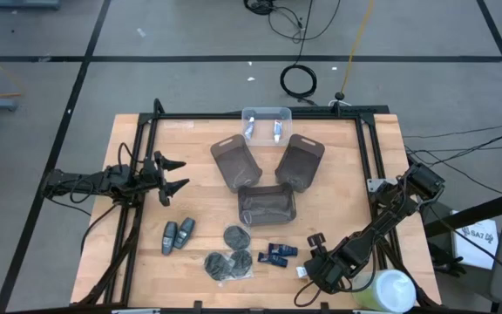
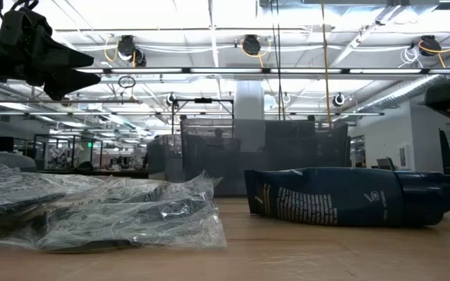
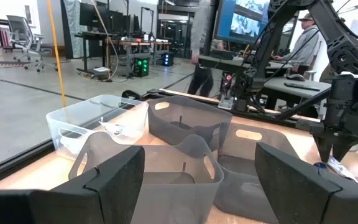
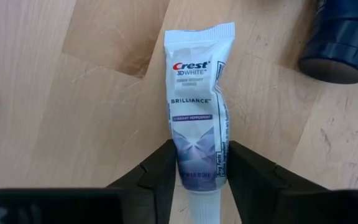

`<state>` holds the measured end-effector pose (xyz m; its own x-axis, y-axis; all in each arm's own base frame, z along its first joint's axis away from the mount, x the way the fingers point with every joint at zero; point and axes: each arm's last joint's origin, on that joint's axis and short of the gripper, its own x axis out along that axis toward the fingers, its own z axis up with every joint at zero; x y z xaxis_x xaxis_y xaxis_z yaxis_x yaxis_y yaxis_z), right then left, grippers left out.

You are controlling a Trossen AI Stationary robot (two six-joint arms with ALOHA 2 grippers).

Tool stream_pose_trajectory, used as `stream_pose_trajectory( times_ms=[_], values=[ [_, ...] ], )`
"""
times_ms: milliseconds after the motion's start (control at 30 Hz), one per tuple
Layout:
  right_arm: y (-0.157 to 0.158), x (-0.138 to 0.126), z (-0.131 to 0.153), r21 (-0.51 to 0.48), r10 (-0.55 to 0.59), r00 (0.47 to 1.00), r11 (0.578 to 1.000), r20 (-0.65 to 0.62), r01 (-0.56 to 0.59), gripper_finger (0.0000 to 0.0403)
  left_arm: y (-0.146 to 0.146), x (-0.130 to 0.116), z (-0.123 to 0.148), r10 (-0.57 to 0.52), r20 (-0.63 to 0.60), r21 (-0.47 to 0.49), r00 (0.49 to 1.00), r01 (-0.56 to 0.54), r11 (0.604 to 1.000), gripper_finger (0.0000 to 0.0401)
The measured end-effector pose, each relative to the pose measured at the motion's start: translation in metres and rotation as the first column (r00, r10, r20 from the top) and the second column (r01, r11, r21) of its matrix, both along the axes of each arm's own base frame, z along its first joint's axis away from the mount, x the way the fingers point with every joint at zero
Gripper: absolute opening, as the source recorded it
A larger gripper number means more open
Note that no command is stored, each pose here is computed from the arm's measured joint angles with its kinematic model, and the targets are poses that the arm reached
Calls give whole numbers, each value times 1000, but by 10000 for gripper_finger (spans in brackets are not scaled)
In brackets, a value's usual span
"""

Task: Pick & Place Travel size toiletries
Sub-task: Put the white toothpaste tube into the white transparent bin

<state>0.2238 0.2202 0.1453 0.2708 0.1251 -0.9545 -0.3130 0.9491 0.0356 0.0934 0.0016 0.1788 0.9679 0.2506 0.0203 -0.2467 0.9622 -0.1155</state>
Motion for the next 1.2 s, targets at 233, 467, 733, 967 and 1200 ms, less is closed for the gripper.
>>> stream_pose_trajectory(
  times_ms=[233, 467, 733, 967, 1200],
  values=[
    [0, 0, 0, -2, 1, 1000, 1000, 0, -1, 103, 0, 0, 0, 0, 0, 0, 1000, 0, 1000, 296],
    [-1, -1, -2, -1, 6, 1000, 1000, 3, -6, 94, 0, 0, 0, 0, 0, 0, 1000, 0, 1000, 296],
    [-3, -3, -5, -3, 5, 1000, 1000, 5, -5, 93, 0, 0, 0, 0, 0, 0, 1000, 0, 1000, 296],
    [-5, -3, -4, -7, 19, 1000, 1000, 3, -19, 93, 0, 0, 0, 0, 0, 0, 1000, 0, 1000, 296],
    [-12, -3, 3, -11, 16, 1000, 1000, -1, -16, 93, 0, 0, 0, 0, 0, 0, 1000, 0, 1000, 296]
  ],
)
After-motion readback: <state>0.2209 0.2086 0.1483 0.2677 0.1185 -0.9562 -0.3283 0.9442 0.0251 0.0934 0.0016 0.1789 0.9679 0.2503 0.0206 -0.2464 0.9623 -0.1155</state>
